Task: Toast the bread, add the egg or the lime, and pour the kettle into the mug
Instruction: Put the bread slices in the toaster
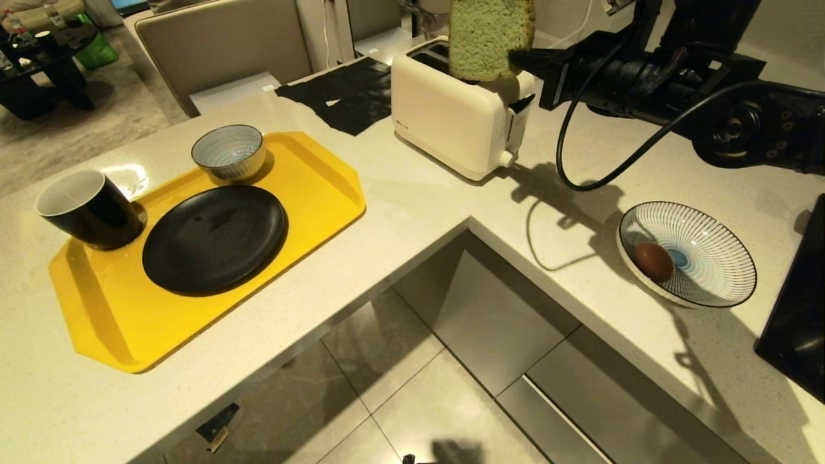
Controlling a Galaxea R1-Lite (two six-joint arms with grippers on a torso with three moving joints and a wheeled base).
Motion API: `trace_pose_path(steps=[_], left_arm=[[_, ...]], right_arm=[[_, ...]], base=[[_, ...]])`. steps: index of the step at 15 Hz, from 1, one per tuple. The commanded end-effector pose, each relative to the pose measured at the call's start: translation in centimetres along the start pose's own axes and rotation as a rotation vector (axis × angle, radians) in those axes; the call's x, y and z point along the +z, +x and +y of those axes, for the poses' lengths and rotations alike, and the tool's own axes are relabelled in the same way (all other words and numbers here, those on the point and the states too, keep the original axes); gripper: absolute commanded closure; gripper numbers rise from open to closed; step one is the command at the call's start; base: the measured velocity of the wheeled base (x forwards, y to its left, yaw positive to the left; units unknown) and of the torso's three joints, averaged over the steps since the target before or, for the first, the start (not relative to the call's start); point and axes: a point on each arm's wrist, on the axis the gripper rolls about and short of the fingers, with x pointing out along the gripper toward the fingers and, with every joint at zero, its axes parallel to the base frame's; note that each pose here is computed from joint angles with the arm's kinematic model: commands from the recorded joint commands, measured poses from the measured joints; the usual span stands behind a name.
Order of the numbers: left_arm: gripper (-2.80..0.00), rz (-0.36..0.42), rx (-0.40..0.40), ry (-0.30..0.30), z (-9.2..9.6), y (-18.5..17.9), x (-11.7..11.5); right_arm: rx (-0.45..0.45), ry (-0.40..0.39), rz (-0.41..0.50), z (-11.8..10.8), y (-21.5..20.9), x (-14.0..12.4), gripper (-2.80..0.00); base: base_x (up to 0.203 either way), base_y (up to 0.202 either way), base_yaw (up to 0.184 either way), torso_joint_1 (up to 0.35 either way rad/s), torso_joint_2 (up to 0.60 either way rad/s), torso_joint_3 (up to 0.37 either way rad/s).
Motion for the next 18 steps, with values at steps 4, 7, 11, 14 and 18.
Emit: trace_pose_path(steps=[4,7,11,14,18], left_arm=[[0.00,0.001,0.001,0.000,0.0,0.0,0.0],[0.00,0.001,0.000,0.000,0.0,0.0,0.0],[0.00,0.001,0.002,0.001,0.0,0.0,0.0],[0.00,0.001,0.000,0.000,0.0,0.0,0.0],[0.00,0.001,0.000,0.000,0.0,0.0,0.0]], right_arm=[[0.006,-0.006,0.016,0.4,0.5,-0.7,0.00],[-0.003,-0.006,0.051,0.4,0.8,-1.6,0.00],[-0.003,-0.006,0.056,0.4,1.0,-2.0,0.00],[0.002,-0.007,0.051,0.4,1.0,-1.9,-2.80],[0.003,-0.020,0.018,0.6,0.5,-0.3,-2.80]], base=[[0.000,0.000,0.000,0.000,0.00,0.000],[0.000,0.000,0.000,0.000,0.00,0.000],[0.000,0.000,0.000,0.000,0.00,0.000],[0.000,0.000,0.000,0.000,0.00,0.000],[0.000,0.000,0.000,0.000,0.00,0.000]])
